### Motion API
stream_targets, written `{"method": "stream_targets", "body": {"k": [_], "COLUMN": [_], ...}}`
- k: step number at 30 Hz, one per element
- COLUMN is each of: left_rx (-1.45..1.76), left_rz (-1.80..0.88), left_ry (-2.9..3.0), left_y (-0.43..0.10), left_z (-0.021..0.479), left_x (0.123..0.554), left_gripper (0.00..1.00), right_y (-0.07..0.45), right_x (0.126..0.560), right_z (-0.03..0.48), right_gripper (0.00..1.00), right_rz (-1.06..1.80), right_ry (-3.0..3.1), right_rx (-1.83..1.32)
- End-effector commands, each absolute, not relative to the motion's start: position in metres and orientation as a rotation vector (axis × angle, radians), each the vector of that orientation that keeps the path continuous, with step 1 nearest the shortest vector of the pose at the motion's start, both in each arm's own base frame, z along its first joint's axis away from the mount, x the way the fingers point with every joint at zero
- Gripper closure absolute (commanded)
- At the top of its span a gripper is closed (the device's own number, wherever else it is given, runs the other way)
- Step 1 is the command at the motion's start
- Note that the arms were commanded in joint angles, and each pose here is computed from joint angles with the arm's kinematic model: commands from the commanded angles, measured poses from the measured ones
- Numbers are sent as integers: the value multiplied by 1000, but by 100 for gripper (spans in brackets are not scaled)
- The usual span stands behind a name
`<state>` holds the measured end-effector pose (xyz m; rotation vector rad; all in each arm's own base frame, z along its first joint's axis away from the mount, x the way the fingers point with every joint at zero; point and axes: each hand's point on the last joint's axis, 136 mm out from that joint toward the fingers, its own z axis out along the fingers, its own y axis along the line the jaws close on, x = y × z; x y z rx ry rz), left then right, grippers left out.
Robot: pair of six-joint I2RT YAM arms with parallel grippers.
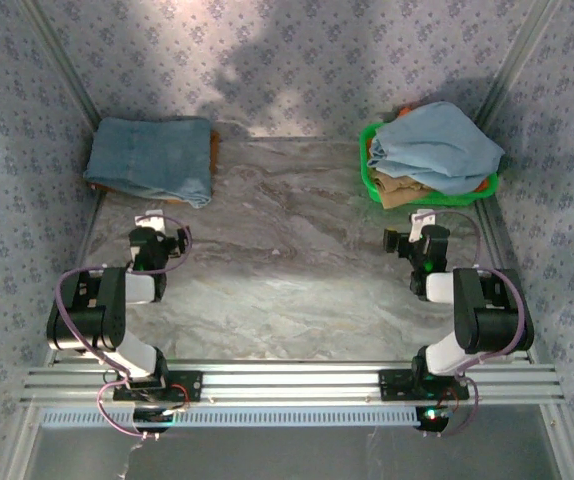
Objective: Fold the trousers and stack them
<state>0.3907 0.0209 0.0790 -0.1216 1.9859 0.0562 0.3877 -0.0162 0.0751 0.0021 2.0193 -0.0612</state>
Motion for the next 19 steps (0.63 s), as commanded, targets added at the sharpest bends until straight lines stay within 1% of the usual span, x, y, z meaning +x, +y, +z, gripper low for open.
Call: {"method": "stream_targets", "body": {"k": [1,19], "left_rx": [-89,-89], "left_rz": [51,55], "left_ry": [1962,1961], "left_y": [17,17], "left_z": [89,89], "left_x": [398,398], "left_gripper": [0,0], "right_y": [-17,-16], "right_x": [392,392], "right_z": [83,84], "right_gripper": [0,0], "right_rz": [-58,-61], "right_ry": [1990,1987], "right_rx": [17,15]}}
